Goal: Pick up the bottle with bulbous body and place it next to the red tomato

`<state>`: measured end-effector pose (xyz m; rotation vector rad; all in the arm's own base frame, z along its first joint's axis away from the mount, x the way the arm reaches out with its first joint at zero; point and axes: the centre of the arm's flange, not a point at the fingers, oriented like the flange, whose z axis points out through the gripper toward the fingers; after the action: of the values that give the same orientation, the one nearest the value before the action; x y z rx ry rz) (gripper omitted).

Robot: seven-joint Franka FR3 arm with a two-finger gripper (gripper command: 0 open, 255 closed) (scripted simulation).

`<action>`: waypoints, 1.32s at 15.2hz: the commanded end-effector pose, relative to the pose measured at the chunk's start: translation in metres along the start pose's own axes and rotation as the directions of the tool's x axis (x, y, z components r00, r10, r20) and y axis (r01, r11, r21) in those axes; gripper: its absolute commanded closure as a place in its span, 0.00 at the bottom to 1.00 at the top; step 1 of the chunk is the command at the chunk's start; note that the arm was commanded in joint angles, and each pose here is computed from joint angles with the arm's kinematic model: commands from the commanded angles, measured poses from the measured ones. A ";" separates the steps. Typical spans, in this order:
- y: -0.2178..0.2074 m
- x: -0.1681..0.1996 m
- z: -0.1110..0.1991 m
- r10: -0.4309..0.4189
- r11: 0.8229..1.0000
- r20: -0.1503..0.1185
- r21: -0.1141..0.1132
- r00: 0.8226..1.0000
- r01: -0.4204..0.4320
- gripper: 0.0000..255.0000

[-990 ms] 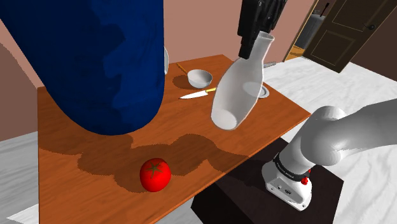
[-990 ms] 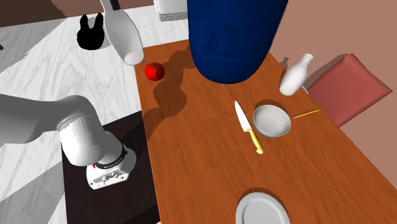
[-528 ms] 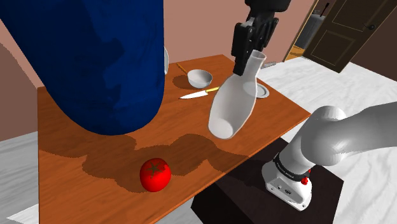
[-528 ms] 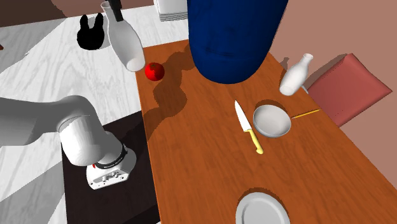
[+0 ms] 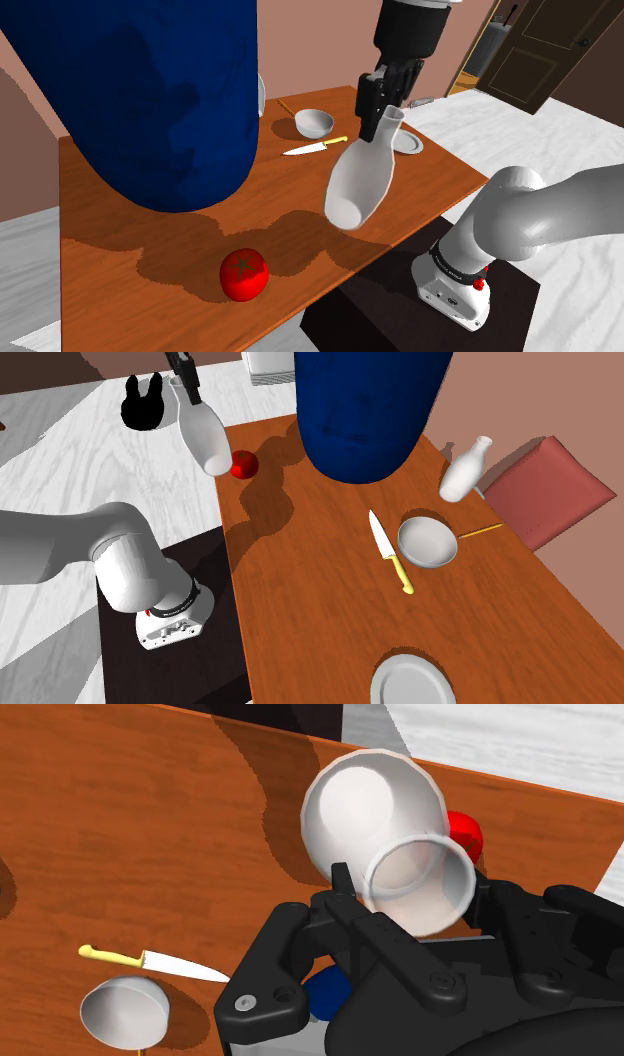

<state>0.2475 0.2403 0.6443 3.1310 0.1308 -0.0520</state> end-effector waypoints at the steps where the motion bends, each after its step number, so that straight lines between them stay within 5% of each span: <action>1: -0.001 0.000 0.011 0.000 1.000 -0.001 0.000 1.000 0.000 1.00; 20: -0.001 0.004 0.112 0.000 1.000 -0.001 0.000 1.000 0.000 1.00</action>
<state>0.2474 0.2412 0.5382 3.1310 0.1306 -0.0520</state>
